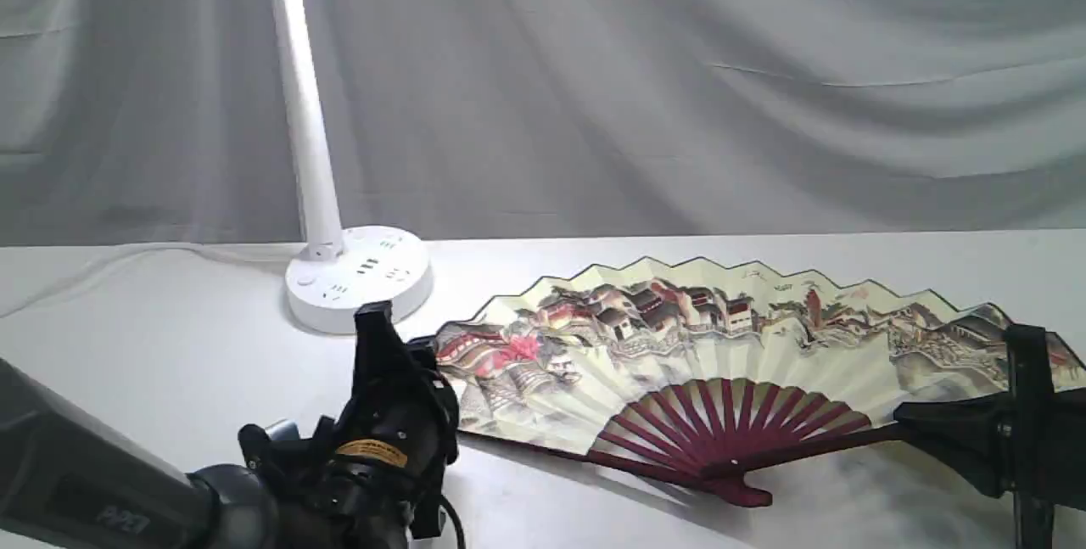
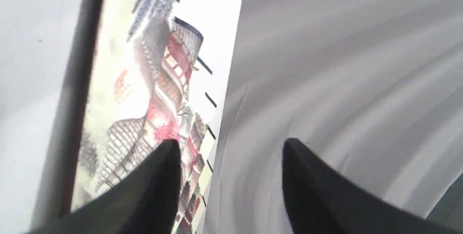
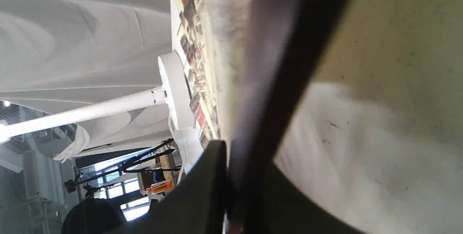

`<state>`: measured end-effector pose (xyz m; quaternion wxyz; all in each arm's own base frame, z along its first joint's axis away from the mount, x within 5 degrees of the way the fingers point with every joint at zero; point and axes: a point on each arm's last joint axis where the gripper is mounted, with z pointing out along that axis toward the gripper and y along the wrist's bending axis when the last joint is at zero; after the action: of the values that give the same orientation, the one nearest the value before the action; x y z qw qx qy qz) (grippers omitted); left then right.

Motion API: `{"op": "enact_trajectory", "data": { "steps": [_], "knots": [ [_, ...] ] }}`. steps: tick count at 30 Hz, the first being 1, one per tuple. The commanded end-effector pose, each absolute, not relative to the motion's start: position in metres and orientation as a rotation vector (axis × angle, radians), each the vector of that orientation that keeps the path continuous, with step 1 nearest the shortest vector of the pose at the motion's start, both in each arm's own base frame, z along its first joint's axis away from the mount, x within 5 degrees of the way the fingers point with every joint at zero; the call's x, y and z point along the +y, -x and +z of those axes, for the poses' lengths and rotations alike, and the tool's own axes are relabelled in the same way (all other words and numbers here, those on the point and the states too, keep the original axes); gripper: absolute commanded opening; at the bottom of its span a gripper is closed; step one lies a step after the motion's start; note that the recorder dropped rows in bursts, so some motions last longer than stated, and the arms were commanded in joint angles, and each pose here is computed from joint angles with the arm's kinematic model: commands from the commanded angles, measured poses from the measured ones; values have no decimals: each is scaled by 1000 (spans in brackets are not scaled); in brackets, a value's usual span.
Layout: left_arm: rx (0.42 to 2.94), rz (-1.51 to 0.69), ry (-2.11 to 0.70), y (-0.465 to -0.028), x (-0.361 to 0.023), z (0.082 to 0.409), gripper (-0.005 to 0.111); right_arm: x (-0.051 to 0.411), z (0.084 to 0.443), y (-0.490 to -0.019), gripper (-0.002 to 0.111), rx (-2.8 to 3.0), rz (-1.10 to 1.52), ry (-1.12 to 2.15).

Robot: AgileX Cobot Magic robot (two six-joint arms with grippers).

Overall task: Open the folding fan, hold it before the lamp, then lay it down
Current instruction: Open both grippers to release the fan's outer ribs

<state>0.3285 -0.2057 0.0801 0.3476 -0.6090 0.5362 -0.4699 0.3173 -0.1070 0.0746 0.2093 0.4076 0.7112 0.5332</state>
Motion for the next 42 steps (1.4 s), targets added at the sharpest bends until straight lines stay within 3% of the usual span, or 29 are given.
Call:
{"op": "enact_trajectory", "data": {
  "steps": [1, 6, 12, 17, 32, 42],
  "knots": [
    [1381, -1243, 1557, -330, -207, 83, 56, -113, 70, -316, 0, 2018, 1393, -1144],
    [1350, -1313, 1443, -332, -210, 92, 58, -115, 70, -318, 6, 2037, 1345, -1095],
    [1342, -1338, 1401, -332, -211, 95, 54, -124, 81, -333, 40, 2008, 1333, -1019],
    [1350, -1336, 1404, -332, -211, 95, 54, -131, 84, -341, 57, 2010, 1275, -1008],
    [1365, -1342, 1404, -332, -212, 94, 48, -184, 84, -323, 59, 1943, 1033, -1244],
    [1627, -1205, 1478, -335, -206, 101, 47, -197, 114, -304, 59, 2137, 754, -1213]
  ]
}}
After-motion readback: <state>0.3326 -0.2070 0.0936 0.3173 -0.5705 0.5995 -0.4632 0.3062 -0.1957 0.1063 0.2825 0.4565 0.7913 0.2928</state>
